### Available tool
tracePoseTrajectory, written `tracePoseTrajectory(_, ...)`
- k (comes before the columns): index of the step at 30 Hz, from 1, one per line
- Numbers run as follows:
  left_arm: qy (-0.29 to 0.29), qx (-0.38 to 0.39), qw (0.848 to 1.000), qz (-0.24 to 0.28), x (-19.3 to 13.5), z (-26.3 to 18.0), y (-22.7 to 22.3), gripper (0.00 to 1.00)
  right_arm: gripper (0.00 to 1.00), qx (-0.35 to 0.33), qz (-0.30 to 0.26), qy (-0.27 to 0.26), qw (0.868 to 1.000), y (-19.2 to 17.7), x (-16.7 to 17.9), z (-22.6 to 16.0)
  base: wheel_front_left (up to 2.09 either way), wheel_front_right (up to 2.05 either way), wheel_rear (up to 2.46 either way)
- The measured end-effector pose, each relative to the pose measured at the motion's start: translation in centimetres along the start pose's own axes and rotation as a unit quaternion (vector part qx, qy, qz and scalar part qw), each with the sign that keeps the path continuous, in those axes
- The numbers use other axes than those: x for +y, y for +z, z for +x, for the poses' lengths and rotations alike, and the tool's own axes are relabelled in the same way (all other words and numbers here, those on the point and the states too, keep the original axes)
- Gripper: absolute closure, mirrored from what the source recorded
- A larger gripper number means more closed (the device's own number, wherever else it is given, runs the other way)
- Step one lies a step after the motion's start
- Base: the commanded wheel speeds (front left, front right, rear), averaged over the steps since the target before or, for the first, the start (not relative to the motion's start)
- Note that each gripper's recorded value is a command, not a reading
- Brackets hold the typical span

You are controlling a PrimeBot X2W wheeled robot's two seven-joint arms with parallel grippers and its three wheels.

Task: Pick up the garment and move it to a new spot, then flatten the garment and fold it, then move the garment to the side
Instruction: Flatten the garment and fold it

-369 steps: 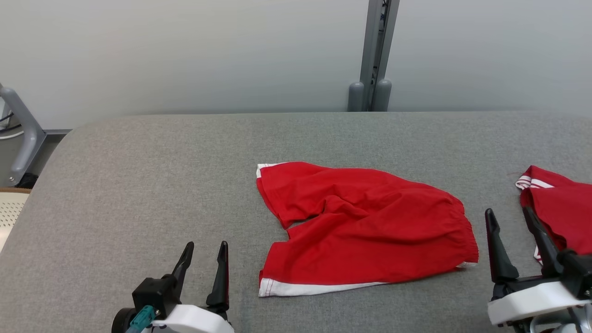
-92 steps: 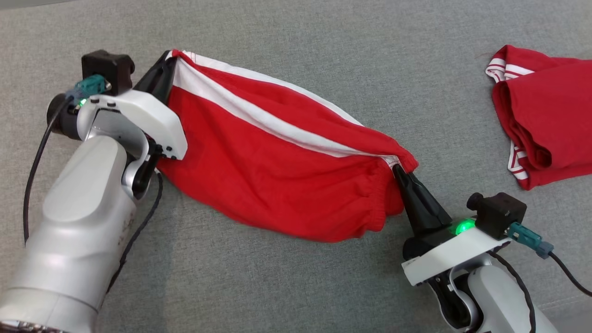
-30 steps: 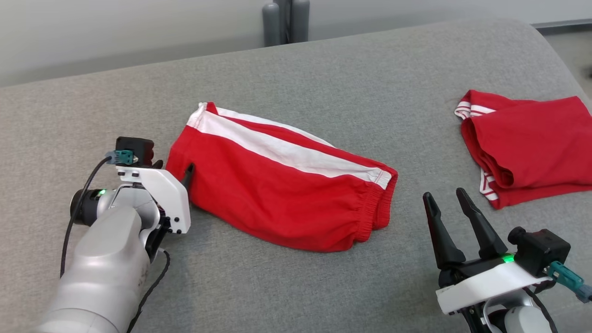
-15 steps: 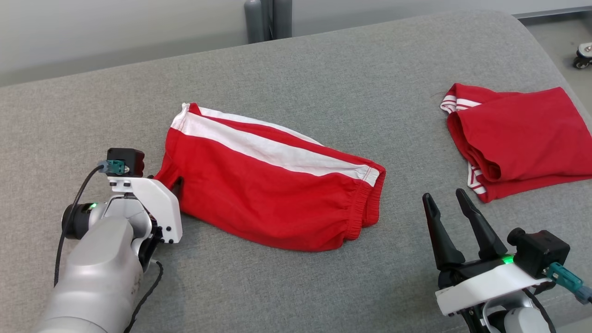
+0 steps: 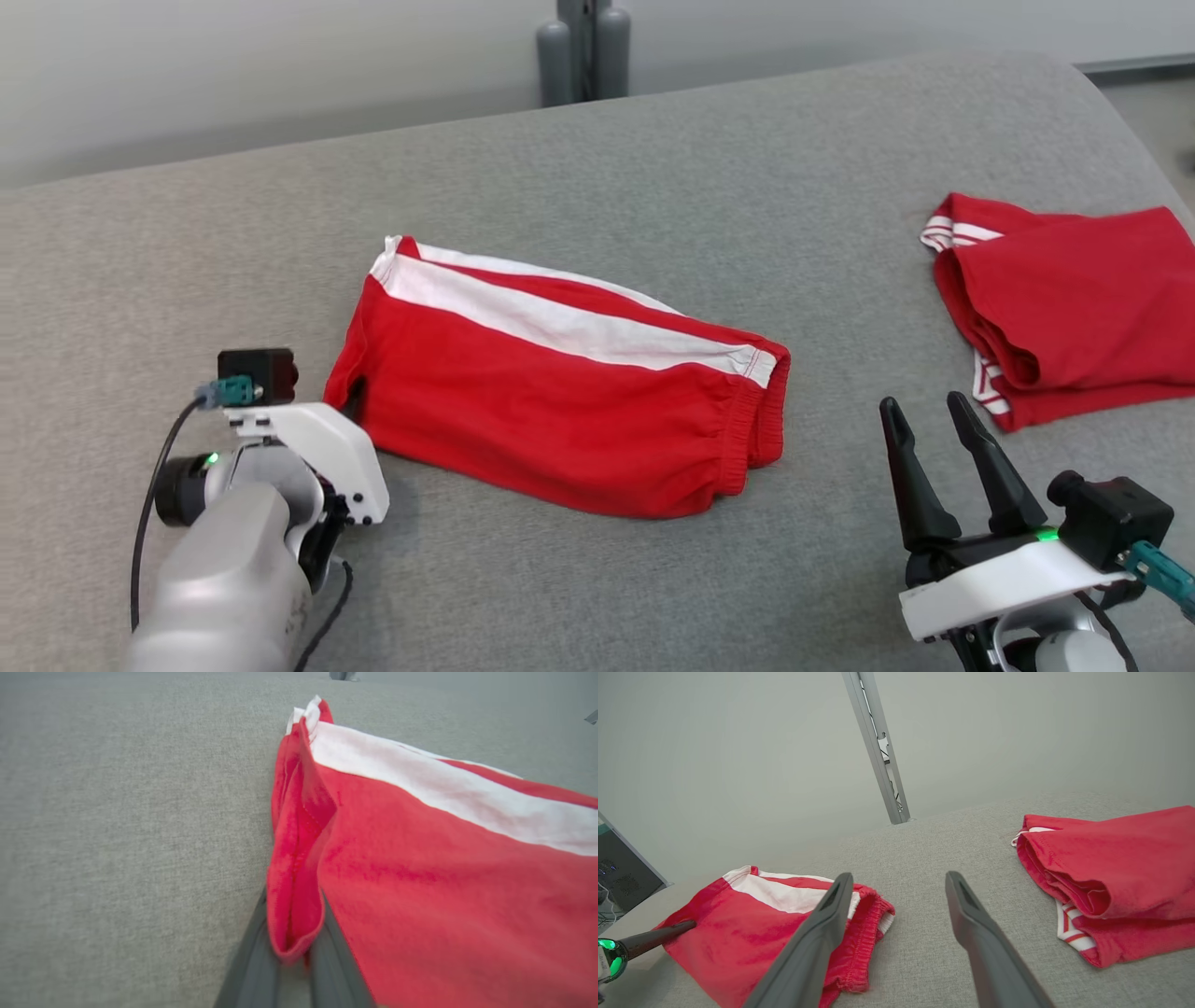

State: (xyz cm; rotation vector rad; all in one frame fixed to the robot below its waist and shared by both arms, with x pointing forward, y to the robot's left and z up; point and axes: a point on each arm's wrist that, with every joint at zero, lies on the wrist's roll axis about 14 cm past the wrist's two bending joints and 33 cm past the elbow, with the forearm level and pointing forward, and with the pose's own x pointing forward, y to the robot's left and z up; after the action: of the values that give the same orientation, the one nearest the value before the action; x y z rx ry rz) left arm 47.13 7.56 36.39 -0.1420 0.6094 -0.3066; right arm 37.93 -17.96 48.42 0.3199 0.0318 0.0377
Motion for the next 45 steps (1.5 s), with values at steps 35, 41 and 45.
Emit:
tracePoseTrajectory(35, 0.106, -0.134, 0.976, -0.136, 3.3, -9.6, -2.7, 0.00, 0.00, 0.045, -0.016, 0.061, 0.997, -1.3, 4.0, 0.6, 0.00, 0.00, 0.00)
tracePoseTrajectory(41, 0.082, -0.179, 0.975, -0.106, 2.5, -10.4, 0.0, 0.00, 0.00, 0.068, -0.015, 0.060, 0.996, -2.1, 4.0, 0.5, 0.00, 0.00, 0.00)
tracePoseTrajectory(45, 0.074, -0.202, 0.973, -0.084, 2.3, -11.2, 1.2, 0.00, 0.00, 0.079, -0.015, 0.059, 0.995, -2.3, 3.9, 0.7, 0.00, 0.00, 0.00)
